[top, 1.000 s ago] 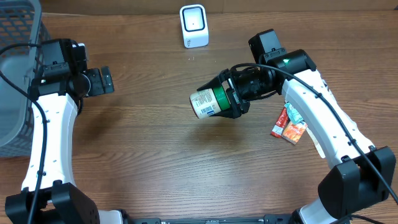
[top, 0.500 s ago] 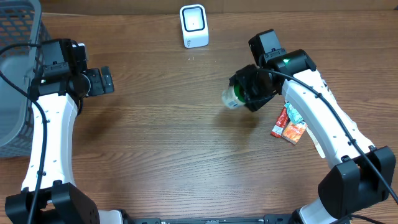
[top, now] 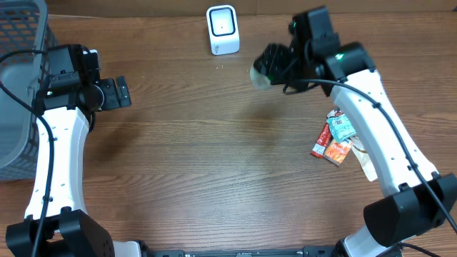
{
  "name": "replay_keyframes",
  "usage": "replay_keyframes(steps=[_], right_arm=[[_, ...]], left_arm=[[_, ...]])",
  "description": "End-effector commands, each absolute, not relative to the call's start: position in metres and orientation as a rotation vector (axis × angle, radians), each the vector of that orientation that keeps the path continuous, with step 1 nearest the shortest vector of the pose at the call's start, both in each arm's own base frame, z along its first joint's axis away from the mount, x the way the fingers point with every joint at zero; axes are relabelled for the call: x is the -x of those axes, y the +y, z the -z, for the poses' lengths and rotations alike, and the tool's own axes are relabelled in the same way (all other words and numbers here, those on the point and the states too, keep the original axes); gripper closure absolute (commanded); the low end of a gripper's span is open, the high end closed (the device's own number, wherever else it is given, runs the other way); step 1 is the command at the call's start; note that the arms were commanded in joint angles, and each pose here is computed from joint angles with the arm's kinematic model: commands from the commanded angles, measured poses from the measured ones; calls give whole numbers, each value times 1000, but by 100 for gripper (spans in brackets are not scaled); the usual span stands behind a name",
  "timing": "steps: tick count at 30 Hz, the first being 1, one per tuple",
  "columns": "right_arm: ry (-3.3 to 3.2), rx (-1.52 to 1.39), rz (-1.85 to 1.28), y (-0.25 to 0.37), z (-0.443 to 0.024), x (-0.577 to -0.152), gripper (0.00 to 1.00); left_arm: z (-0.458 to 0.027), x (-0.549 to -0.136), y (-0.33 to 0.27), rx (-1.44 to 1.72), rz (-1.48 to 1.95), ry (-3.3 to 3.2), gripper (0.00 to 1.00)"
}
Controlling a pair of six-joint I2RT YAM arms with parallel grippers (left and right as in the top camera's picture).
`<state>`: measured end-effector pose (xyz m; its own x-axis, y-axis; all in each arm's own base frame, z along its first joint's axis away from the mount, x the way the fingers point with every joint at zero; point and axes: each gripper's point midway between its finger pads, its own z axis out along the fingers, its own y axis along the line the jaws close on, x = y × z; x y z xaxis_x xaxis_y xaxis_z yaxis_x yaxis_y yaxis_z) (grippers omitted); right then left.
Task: Scan the item barcode
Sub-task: 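Carry the jar up toward the white scanner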
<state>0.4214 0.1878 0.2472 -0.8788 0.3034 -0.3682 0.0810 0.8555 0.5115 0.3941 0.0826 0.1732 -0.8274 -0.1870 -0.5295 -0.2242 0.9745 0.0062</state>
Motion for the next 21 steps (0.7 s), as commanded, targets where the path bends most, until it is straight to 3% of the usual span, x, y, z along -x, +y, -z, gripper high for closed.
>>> replay_keyframes(steps=[1, 10, 21], right_arm=[[2415, -113, -649, 186, -309, -437, 96], [2134, -32, -516, 196, -331, -503, 96], [1978, 22, -488, 229, -258, -599, 96]], left_arm=[[-174, -396, 83, 299, -91, 2566, 0], [-174, -396, 83, 299, -91, 2566, 0], [-174, -396, 83, 299, -91, 2566, 0]])
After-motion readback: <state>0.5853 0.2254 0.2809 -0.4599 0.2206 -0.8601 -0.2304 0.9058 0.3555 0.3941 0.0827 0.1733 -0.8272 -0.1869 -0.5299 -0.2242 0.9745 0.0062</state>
